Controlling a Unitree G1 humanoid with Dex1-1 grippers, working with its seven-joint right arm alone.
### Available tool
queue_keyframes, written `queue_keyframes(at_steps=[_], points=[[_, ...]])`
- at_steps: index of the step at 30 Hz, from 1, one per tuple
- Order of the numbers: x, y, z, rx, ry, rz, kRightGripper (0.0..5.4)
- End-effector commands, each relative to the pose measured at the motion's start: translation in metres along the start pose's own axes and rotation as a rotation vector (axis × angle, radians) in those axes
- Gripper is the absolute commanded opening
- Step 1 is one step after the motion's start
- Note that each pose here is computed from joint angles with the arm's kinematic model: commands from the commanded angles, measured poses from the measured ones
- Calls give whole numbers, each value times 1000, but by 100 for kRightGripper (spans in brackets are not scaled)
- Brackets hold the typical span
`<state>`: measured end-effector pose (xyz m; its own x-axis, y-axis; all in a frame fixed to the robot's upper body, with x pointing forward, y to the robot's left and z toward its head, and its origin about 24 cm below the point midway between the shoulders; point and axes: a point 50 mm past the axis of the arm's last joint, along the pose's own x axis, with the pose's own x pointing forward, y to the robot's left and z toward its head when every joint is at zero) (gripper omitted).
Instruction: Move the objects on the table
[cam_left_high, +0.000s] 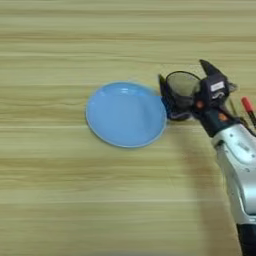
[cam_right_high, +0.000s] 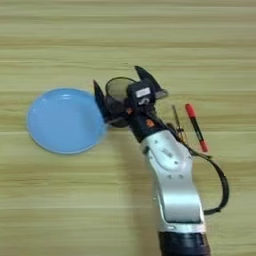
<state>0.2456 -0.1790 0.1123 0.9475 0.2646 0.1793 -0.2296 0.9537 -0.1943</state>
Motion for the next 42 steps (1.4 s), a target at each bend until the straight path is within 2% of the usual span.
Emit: queue_keyframes(at_steps=[1,6,16,18,22,26,33,42], points=[[-8,-17,15,-46,-70,-74,535],[-18,-31,-4,-37,4,-147,535],[-21,-43,-40,39,102,-267,535],[-20,-46,-46,4,117,-303,535],[-17,-47,-56,-8,150,-335,535],[-12,-44,-60,42,160,-300,535],[-5,-37,-67,51,178,-257,535],[-4,-38,-79,58,213,-260,535]])
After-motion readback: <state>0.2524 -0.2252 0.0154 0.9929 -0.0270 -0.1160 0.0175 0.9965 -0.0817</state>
